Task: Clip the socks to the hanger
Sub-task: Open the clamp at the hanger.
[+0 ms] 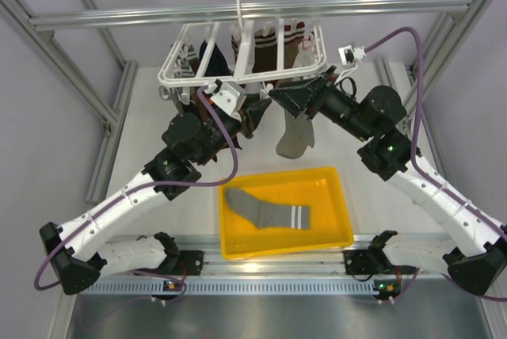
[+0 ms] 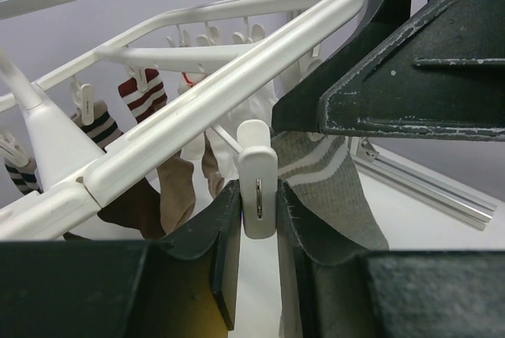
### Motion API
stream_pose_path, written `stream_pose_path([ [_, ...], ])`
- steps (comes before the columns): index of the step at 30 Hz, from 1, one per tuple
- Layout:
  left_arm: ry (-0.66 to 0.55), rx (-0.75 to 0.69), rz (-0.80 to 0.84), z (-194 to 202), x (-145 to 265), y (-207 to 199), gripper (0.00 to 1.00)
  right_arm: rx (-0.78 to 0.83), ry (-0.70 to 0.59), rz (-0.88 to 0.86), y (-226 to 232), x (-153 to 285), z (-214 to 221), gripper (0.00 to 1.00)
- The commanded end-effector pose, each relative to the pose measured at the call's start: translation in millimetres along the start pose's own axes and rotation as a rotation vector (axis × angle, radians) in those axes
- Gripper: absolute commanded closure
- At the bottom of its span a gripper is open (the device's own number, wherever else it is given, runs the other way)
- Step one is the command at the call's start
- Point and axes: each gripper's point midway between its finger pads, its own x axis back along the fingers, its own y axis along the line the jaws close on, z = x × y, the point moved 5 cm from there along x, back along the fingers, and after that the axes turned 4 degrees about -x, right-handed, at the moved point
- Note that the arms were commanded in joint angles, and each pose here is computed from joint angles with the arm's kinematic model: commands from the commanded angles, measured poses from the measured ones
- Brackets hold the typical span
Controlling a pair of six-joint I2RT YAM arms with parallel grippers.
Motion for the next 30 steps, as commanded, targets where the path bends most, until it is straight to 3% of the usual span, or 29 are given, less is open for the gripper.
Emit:
stream_pose_path([
  [1, -0.036, -0.032, 0.058, -18, 1, -5, 0.8, -0.02, -0.044, -0.082, 21, -1, -8, 0.4],
  [17, 0.008, -0.071, 0.174, -10, -2, -19, 0.77, 0.078, -0.011, -0.039, 16, -12, 5, 0.39],
  [21, 0.026, -0.087, 0.196, -7, -3, -21, 0.77, 0.088, -0.013, 0.003, 10, -14, 5, 0.43],
  [26, 0.048, -0.086, 0.207, -4, -3, -22, 0.72, 0.088, -0.024, 0.061, 3, -16, 4, 0.65],
  [30, 0.058, -0.08, 0.206, -3, 1, -22, 0.57, 0.087, -0.03, 0.059, 3, -15, 2, 0.86],
])
